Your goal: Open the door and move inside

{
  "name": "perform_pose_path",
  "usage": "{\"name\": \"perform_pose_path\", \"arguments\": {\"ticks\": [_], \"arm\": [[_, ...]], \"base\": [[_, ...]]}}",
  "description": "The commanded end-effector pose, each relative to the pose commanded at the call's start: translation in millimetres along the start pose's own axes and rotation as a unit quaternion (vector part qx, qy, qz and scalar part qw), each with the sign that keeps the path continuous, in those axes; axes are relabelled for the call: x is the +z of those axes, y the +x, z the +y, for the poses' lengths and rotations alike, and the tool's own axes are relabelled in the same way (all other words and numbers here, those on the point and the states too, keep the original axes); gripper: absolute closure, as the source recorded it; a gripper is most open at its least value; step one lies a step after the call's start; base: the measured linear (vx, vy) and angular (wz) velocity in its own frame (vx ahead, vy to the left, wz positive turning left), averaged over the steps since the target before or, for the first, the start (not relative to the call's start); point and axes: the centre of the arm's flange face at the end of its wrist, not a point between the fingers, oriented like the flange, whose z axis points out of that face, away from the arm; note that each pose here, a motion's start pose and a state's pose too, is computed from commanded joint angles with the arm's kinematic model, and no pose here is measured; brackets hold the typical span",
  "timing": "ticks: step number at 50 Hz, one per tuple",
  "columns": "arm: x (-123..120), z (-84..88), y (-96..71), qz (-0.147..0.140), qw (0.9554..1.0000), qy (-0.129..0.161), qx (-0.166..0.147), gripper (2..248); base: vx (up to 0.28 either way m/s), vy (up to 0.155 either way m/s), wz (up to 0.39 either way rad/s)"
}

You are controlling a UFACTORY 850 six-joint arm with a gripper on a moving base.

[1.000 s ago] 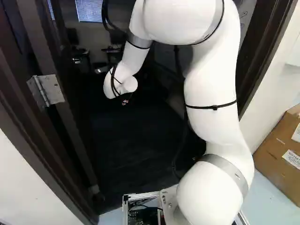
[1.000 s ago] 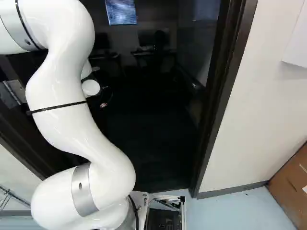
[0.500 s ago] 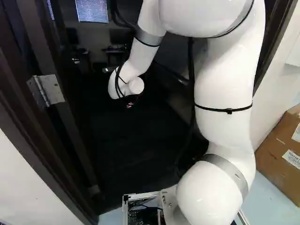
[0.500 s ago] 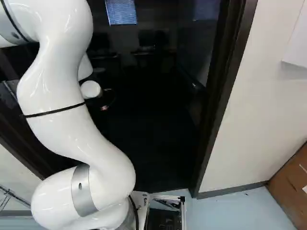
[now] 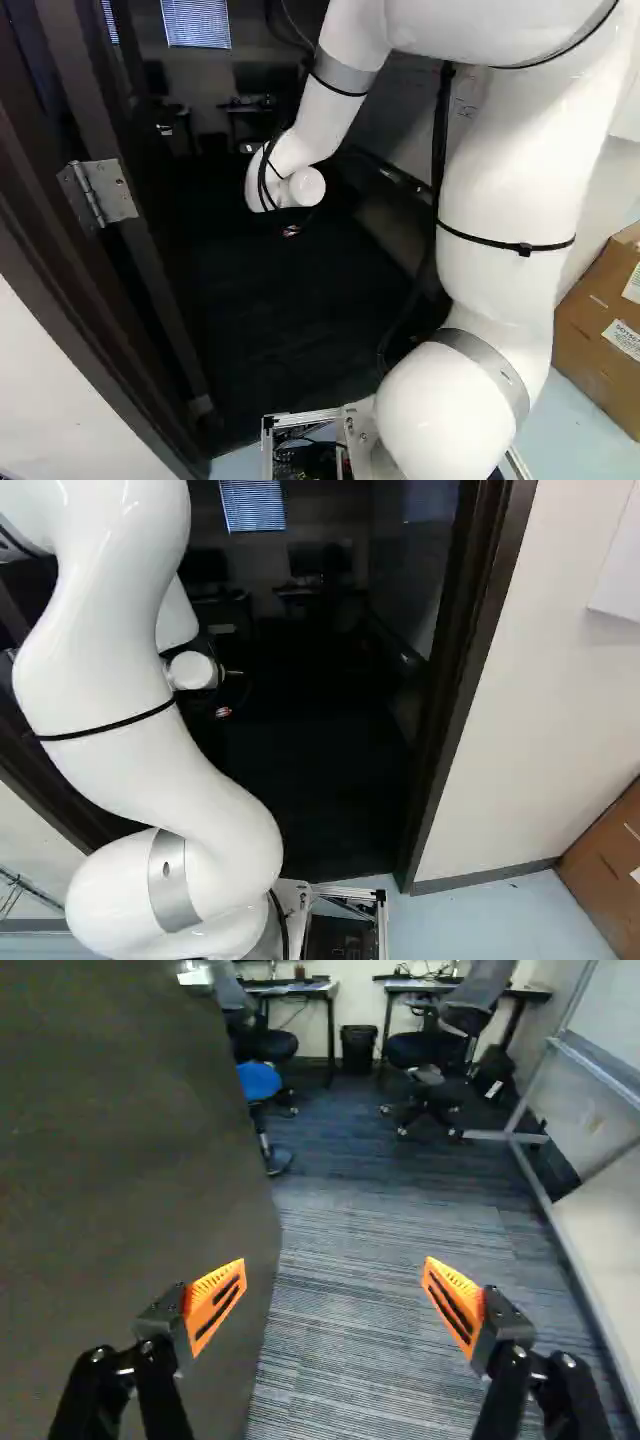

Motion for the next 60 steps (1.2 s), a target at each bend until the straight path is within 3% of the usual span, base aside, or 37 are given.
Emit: {"name": "perform_pose_path", "arguments": {"ticks": [32,60], "arm": [[-46.6,41.2,-18.7,0.005,0.9977,-0.052,0.042,3],[-76.0,67.5,-32.2,0.008,0.995,-0.081,0.058,3]], "base": [[0.0,0.0,0.0],[0.0,0.0,0.0]]}}
